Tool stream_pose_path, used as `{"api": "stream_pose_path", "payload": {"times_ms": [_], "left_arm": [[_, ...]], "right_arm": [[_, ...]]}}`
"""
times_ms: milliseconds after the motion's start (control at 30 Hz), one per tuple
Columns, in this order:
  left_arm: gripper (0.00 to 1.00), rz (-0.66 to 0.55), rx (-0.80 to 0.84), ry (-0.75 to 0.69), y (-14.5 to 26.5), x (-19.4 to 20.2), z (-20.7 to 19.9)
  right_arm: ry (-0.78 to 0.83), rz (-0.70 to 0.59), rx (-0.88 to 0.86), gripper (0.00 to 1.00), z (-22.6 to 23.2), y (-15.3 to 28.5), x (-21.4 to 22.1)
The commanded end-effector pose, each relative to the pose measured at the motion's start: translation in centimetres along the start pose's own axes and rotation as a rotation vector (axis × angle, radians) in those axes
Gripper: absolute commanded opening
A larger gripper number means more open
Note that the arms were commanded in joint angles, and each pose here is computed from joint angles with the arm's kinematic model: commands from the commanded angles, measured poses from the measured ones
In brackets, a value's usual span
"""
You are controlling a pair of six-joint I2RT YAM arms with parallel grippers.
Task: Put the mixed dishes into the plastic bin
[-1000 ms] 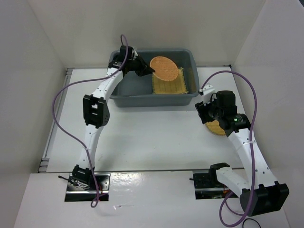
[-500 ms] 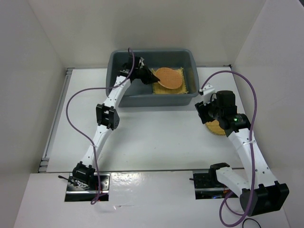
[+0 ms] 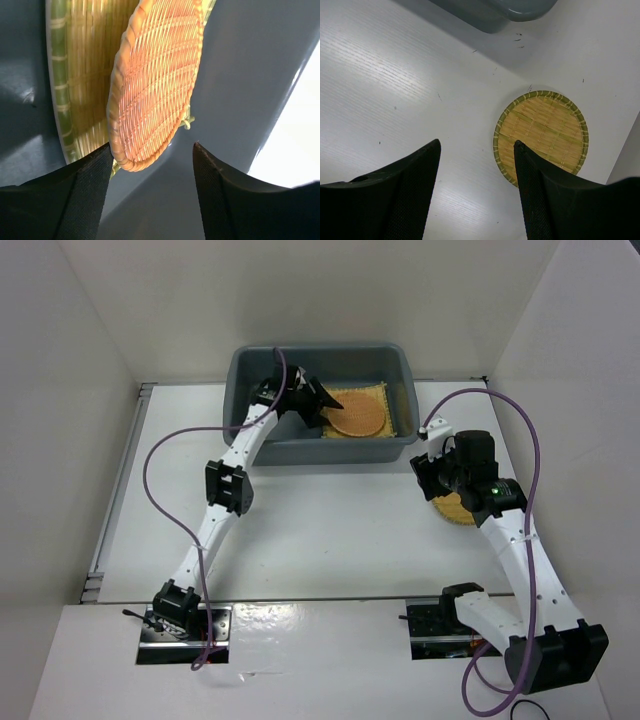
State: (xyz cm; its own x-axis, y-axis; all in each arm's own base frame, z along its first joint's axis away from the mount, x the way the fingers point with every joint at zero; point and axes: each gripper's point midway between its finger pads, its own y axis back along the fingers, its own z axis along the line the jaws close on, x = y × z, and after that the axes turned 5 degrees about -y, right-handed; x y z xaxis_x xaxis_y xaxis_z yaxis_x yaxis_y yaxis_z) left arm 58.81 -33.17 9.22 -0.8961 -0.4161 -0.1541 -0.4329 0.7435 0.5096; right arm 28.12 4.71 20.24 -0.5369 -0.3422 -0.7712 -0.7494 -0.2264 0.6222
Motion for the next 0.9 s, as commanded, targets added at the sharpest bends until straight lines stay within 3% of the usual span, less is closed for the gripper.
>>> {"api": "stream_pose_path", "payload": {"times_ms": [0, 133, 233, 267, 367, 433, 567, 633, 700, 733, 867], "left_arm": [[0.71, -0.123, 0.134, -0.108, 5.6, -3.2, -7.9], [0.73, -0.251, 0.201, -0.223, 11.2, -4.4, -14.7], [0.73, -0.403, 0.264, -0.384, 18.0, -3.5, -22.6], [0.73, -0.459, 0.290, -0.482, 21.9, -1.8, -26.3], [0.80, -0.521, 0.322, -0.607, 26.2, 4.1, -32.2], [0.80, -0.497, 0.297, -0.609, 26.3, 6.7, -32.7], [0.80, -0.340, 0.110, -0.560, 23.6, 11.9, -28.9], [0.80, -0.175, 0.018, -0.601, 19.1, 17.4, -26.1], [0.78, -0.125, -0.078, -0.613, 16.4, 20.0, -23.9], [0.78, -0.063, -0.151, -0.613, 14.3, 22.7, -21.9], [0.75, -0.014, -0.243, -0.632, 10.9, 27.1, -19.6]], "right_arm": [[-0.013, -0.017, 0.016, 0.66, -0.4, 0.1, -0.6], [-0.013, -0.017, 0.016, 0.66, -0.4, 0.1, -0.6], [-0.013, -0.017, 0.016, 0.66, -0.4, 0.1, -0.6], [-0.013, -0.017, 0.016, 0.66, -0.4, 0.1, -0.6], [-0.019, -0.014, 0.032, 0.60, -0.9, 0.1, -0.5], [-0.019, -0.014, 0.032, 0.51, -0.9, 0.1, -0.5], [-0.059, -0.003, 0.094, 0.27, -2.2, -0.2, 0.0], [-0.075, -0.003, 0.138, 0.19, -3.1, -0.3, 0.2], [-0.075, 0.001, 0.148, 0.13, -3.3, -0.8, 0.4], [-0.083, 0.006, 0.157, 0.03, -3.7, -1.0, 0.5], [-0.119, 0.075, 0.178, 0.00, -4.6, -2.6, 2.4]]}}
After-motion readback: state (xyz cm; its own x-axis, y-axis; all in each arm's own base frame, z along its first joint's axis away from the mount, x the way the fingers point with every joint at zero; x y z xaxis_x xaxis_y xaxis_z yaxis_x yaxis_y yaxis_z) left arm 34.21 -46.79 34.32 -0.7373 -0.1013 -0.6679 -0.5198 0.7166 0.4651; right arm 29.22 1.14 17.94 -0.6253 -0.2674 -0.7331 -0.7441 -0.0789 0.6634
